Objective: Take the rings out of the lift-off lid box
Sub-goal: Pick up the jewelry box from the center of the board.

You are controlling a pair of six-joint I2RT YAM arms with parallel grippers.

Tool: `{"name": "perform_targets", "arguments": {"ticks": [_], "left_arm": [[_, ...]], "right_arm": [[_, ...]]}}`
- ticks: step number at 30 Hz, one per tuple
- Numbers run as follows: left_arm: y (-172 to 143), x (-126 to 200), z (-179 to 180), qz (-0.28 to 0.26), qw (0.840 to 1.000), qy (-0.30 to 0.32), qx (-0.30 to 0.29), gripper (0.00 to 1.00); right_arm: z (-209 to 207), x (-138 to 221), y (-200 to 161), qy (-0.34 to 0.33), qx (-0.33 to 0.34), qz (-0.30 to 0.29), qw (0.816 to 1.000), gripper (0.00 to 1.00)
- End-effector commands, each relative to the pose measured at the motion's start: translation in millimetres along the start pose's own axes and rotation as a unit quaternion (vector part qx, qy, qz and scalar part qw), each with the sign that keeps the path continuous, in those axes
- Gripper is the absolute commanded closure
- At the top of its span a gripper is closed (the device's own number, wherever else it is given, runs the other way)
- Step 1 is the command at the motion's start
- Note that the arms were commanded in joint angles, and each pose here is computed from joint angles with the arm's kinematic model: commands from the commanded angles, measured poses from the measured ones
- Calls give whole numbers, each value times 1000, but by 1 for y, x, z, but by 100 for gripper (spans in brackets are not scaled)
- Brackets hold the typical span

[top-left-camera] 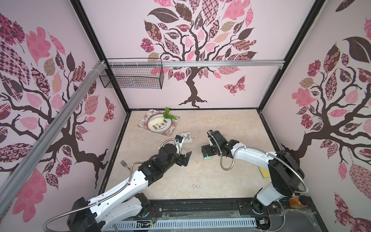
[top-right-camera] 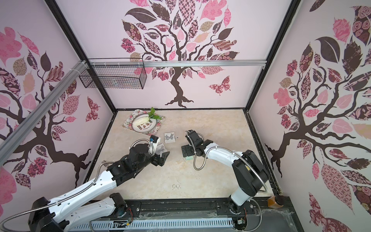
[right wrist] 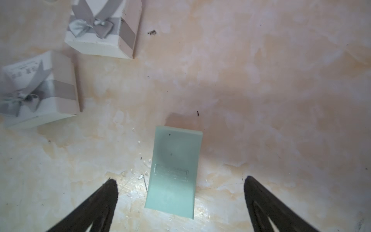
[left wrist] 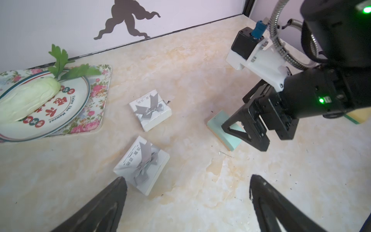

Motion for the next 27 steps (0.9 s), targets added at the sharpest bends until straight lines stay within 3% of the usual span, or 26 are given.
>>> {"name": "perform_targets", "arguments": {"ticks": [1, 6, 18, 27], "left_arm": [[-25, 4, 4, 17, 1000, 17, 17, 2], [-37, 3, 3, 28, 999, 15, 20, 2], [-51, 2, 9, 28, 999, 11, 30, 2], [-52, 9, 14, 10, 999, 5, 42, 2]], "right_arm": [[3, -19, 1, -23, 8, 19, 1000, 0], [10, -39, -6, -29, 12, 34, 999, 3], [9, -53, -16, -67, 4, 43, 997, 47], [-16, -45, 37, -86, -19, 14, 996, 49]]}}
Point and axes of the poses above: each gripper's point midway between its finger pads, its own x axis back along the fingers, its own z axis along the line the jaws close on, y = z × x, the point moved 8 cm from there along x, back along the fingers, and after that the axes turned 11 degrees about -x, right-handed, at the moved point
